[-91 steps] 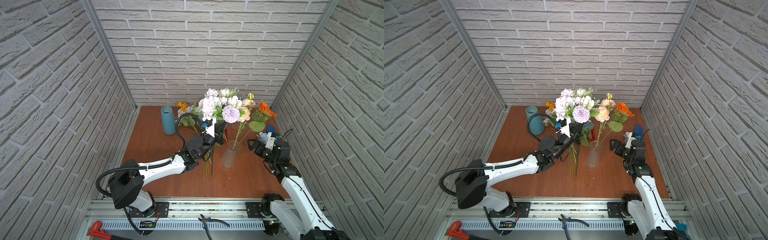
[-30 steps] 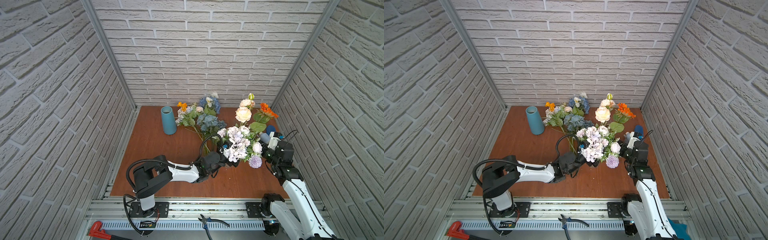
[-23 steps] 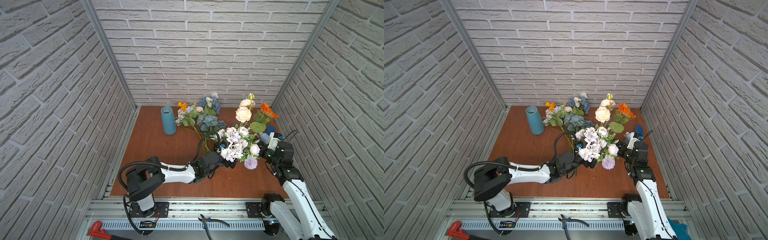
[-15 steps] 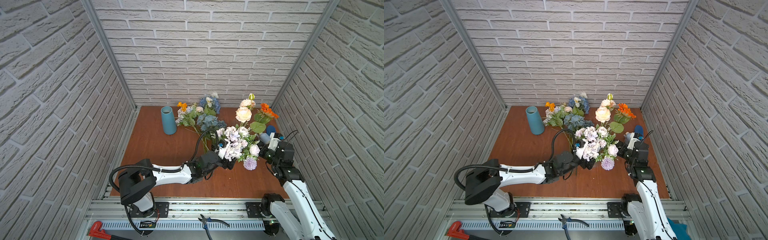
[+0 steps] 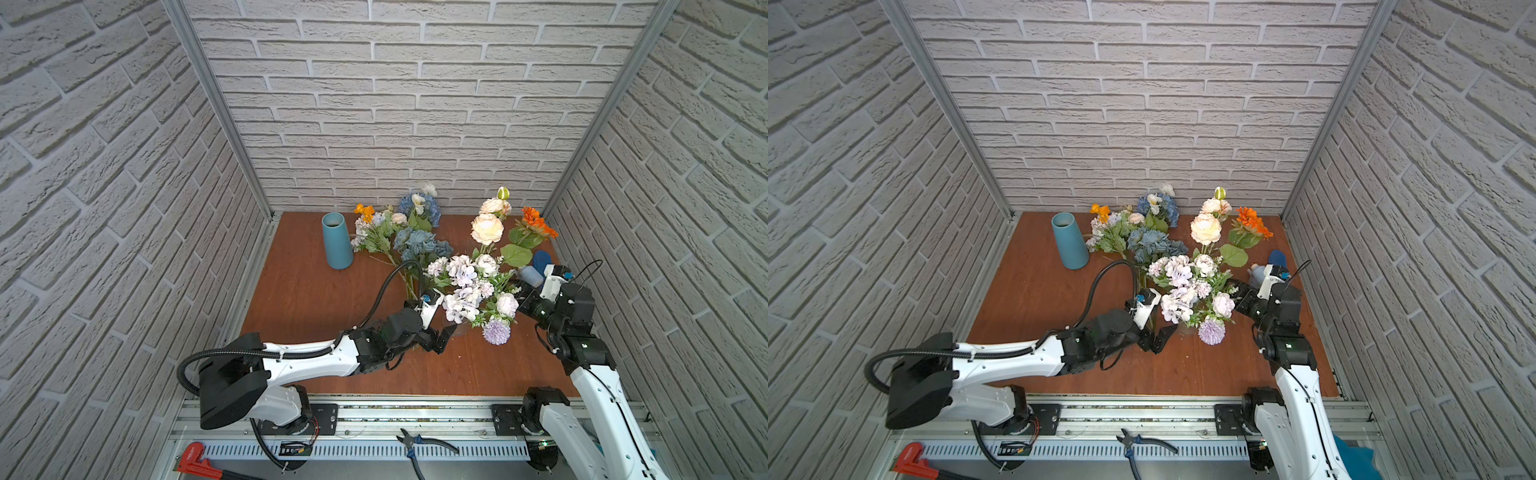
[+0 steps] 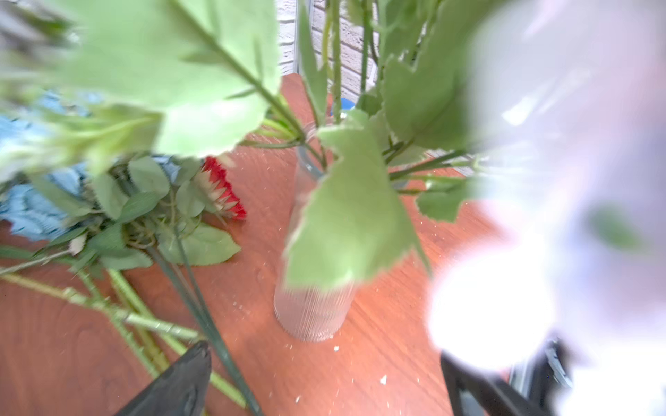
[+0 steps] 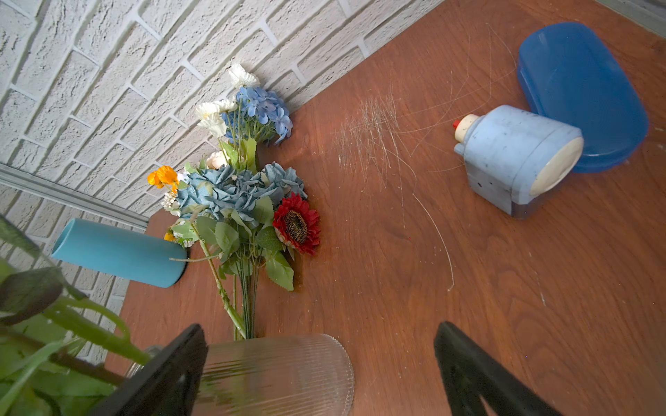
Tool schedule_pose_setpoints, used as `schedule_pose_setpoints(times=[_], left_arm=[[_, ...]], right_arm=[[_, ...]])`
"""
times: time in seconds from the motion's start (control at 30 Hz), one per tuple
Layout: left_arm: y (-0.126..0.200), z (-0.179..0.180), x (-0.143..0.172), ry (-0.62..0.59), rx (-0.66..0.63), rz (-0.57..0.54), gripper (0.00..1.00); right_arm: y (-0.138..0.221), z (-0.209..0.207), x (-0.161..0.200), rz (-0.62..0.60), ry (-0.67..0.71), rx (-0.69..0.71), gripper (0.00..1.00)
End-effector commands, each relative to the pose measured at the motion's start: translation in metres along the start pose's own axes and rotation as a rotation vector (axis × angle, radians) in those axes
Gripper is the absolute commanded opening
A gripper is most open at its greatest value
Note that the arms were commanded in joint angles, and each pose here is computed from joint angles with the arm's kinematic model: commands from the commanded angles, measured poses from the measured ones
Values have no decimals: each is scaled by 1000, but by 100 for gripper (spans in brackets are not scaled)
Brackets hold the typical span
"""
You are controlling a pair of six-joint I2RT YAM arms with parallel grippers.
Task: Arrange flowers in a vase
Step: Place the flower in the vase, then pick up the flower from the top-center of the table.
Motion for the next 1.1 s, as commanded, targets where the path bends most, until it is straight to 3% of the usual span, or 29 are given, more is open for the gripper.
schedule_pose_setpoints(times=[0.0,0.27,0.53,0.77,1.07], left_arm=[[15,26,28,36,-93,83,98],[13,85,51,216,-164,116,95],[-16,118,34,376,-105,42,76],[-48,137,18,382,-105,72,67],[-90,140,23,423,-124,148,57]], right_arm=[[13,1,-12,-28,23,61,99],[15,-2,-9,-5,12,83,98],[11,-9,-7,-5,-3,110,97],[11,-7,-9,-15,0,99,98],[4,-15,-5,-8,-7,115,98]])
Point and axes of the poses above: each gripper's point midway between its finger pads, its own y axis back along the fingers, its own z axis along the line the jaws close on, x = y × z, the point moved 1 cm from there along y, back along the fingers, and after that the axes turned 11 degrees about -y, right-handed, at the moved point
